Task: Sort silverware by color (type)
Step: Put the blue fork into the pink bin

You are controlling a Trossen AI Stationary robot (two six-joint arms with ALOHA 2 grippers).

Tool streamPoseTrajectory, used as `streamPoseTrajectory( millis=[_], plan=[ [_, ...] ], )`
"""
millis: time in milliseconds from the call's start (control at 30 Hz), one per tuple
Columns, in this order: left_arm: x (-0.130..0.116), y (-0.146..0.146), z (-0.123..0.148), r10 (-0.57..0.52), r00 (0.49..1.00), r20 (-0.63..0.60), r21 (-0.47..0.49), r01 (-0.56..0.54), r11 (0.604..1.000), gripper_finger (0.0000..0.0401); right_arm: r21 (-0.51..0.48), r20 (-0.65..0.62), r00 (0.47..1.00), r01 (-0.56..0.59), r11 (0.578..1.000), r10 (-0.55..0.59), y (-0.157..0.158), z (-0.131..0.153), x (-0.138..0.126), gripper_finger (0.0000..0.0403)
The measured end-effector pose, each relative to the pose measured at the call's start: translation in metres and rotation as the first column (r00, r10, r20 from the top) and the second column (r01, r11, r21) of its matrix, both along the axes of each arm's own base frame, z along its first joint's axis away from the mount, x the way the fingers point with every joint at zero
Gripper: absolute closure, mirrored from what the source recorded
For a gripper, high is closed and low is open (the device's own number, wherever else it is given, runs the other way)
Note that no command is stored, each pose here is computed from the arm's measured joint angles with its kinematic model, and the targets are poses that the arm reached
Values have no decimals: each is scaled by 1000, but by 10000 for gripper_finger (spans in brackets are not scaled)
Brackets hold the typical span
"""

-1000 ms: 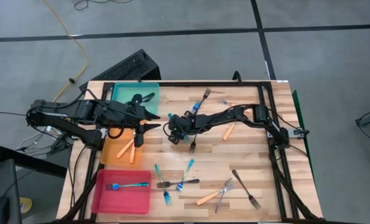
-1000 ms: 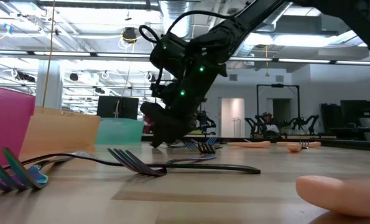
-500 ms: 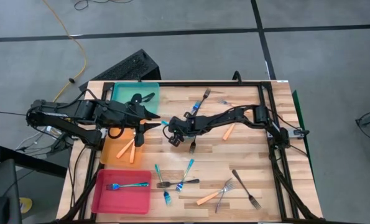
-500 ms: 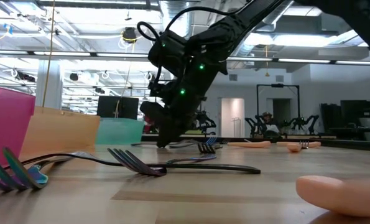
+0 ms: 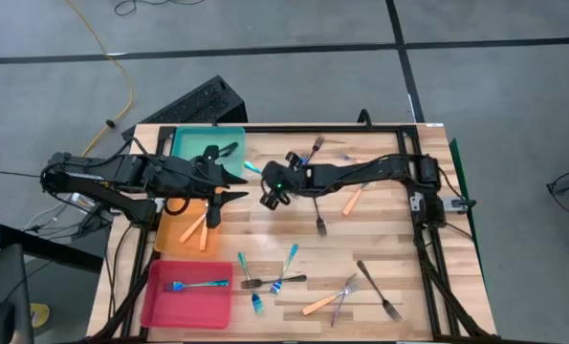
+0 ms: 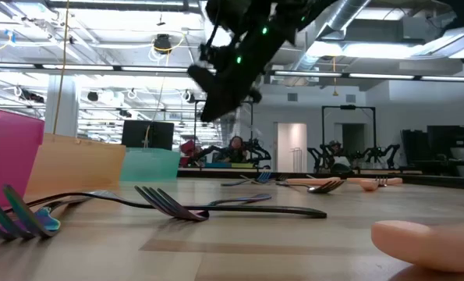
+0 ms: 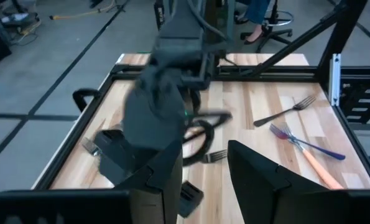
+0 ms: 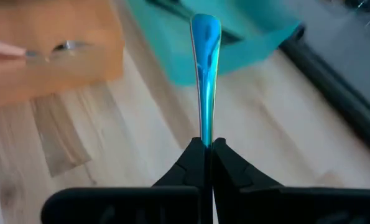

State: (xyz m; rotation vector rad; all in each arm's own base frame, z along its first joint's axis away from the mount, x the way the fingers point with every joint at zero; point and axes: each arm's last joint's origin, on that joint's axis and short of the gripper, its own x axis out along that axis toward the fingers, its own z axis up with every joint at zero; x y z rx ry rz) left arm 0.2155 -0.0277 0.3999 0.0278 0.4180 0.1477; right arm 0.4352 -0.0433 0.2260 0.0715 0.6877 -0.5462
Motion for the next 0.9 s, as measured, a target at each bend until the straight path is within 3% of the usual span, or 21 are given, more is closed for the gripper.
streamPoseTrajectory(
  millis=[167, 300, 400, 567, 667, 800, 900],
  plan=[
    [-3, -5, 4, -27, 999, 25, -2, 27, 1000, 287, -10, 164, 986, 33, 999, -31, -19, 20, -25, 374],
    [-6, -11, 7, -52, 997, 49, -2, 52, 999, 287, 47, 406, 912, 40, 998, -56, -34, 20, -59, 374],
    [-6, -15, 10, -63, 995, 77, 34, 61, 998, 287, 85, 564, 824, 7, 996, -54, -36, 15, -84, 374],
    [3, -18, 12, -90, 987, 132, 101, 77, 992, 287, 24, 752, 656, -126, 992, 65, -18, 4, -108, 374],
    [14, -22, 4, -140, 968, 207, 113, 118, 987, 287, -24, 836, 534, -188, 982, 122, -7, 3, -119, 374],
    [26, -23, -24, -194, 941, 276, 150, 157, 976, 287, -89, 893, 410, -246, 965, 187, 4, 4, -131, 374],
    [31, -21, -42, -209, 905, 370, 147, 165, 975, 287, -192, 911, 296, -313, 930, 288, 12, 7, -141, 374]
  ],
)
